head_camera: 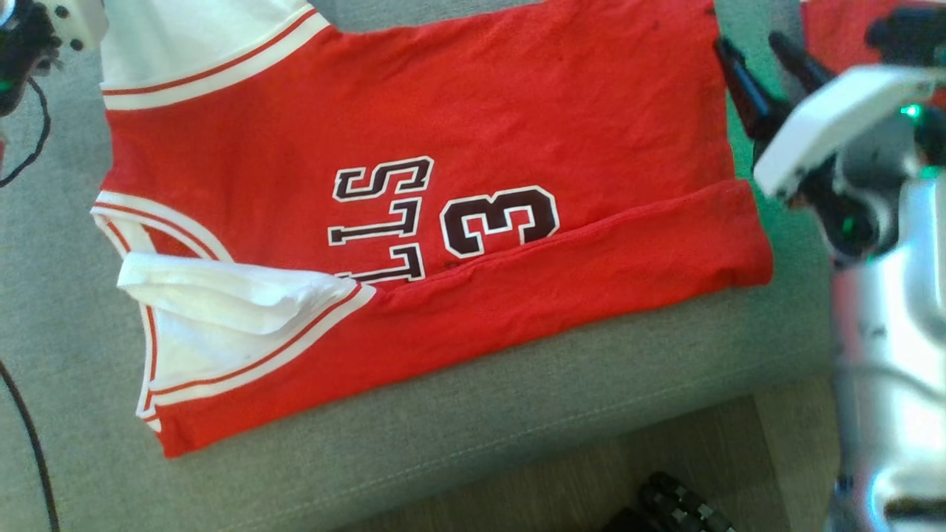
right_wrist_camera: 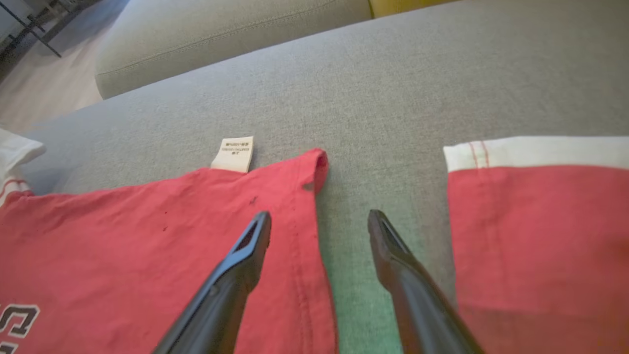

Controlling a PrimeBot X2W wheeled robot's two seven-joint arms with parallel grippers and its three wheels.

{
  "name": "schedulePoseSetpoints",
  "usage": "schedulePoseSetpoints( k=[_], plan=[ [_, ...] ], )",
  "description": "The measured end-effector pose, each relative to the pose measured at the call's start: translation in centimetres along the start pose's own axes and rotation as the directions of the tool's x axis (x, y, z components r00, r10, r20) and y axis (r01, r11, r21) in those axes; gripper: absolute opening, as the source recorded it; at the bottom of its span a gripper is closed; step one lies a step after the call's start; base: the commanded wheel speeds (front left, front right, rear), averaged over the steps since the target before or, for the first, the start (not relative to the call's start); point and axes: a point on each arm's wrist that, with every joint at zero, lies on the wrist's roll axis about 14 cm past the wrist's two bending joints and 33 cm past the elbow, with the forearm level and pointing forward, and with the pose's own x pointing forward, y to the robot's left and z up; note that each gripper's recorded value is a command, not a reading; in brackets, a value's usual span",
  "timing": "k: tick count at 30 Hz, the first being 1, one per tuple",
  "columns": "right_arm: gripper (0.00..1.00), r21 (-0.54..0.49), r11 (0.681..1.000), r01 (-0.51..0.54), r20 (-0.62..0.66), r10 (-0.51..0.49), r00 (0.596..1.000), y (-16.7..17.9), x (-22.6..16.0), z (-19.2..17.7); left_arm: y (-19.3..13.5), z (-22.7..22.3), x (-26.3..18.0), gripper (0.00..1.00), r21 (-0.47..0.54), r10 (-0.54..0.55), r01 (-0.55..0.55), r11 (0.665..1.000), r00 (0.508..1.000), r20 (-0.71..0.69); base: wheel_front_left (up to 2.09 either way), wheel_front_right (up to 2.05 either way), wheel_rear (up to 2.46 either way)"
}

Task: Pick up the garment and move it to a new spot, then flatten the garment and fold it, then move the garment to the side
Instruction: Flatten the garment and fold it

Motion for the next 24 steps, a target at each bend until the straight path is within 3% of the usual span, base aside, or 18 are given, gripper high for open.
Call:
schedulePoseSetpoints(
  k=[6, 10, 19, 23, 24],
  plan=[
    [1.0, -0.032, 0.999, 0.002, -0.152, -0.007, 0.988, 0.8, 2.8, 0.2, -0.2, 0.0, -0.1, 0.0, 0.015, -0.013, 0.013, 1.0, 1.0, 0.002, 0.0, 0.0, 0.0],
    [1.0, -0.135, 0.991, -0.003, -0.228, -0.028, 0.973, 1.8, 4.4, 0.5, -0.4, -0.1, -0.3, 0.0, 0.029, -0.02, 0.02, 0.999, 1.0, -0.002, 0.0, 0.0, 0.0],
    [0.99, -0.203, 0.979, 0.008, -0.295, -0.069, 0.953, 2.0, 6.3, -0.4, -0.1, -0.8, -0.6, 0.0, 0.042, -0.018, 0.019, 0.999, 1.0, -0.019, 0.0, 0.0, 0.0],
    [0.8, -0.215, 0.977, 0.006, -0.309, -0.074, 0.948, 2.2, 6.7, -0.7, -0.2, -1.0, -0.8, 0.0, 0.047, -0.02, 0.021, 0.999, 1.0, -0.024, 0.0, 0.0, 0.0],
    [0.71, -0.221, 0.975, 0.005, -0.307, -0.074, 0.949, 2.3, 6.9, -0.6, -0.2, -1.0, -0.8, 0.0, 0.048, -0.02, 0.022, 0.999, 0.999, -0.025, 0.0, 0.0, 0.0]
  ],
)
